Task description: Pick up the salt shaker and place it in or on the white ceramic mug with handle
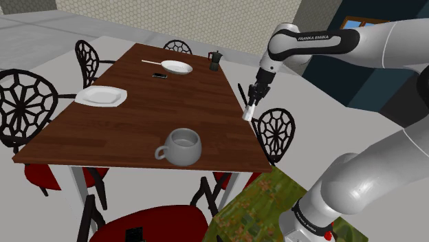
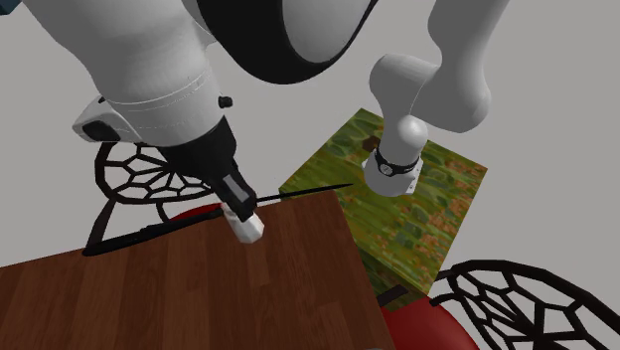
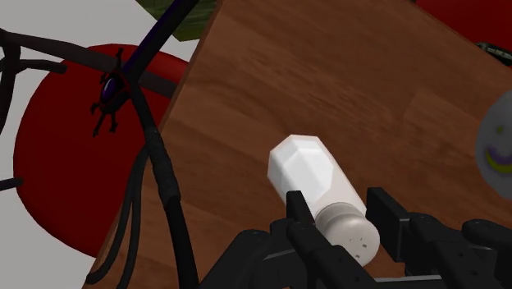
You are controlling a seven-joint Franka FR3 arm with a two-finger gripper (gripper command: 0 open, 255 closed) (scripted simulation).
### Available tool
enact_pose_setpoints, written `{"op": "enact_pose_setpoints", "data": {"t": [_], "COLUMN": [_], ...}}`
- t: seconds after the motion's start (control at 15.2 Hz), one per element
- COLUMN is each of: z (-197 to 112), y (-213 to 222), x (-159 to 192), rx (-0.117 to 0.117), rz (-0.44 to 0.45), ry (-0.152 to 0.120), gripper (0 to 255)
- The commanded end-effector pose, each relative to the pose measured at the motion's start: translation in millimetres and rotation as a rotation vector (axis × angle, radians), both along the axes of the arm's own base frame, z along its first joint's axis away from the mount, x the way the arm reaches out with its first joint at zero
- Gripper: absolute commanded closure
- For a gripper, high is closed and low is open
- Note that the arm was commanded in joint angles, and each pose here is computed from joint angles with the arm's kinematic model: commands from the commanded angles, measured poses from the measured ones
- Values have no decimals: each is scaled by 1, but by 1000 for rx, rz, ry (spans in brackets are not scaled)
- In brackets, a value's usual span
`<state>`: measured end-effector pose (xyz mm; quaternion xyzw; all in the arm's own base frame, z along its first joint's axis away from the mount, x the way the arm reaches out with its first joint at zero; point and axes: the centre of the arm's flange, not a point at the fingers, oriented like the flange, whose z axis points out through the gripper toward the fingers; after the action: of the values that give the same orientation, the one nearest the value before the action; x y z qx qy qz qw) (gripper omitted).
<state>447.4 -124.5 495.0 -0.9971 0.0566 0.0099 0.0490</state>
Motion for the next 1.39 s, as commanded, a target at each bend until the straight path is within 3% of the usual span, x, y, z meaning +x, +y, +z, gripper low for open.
{"op": "enact_pose_setpoints", "data": {"t": [0.0, 0.4, 1.32], "z": [11, 41, 61], "y": [0, 0, 181], "x": [1, 1, 31], "rx": [0, 0, 0], "rz": [0, 0, 0], "ry": [0, 0, 0], "gripper": [255, 255, 255]}}
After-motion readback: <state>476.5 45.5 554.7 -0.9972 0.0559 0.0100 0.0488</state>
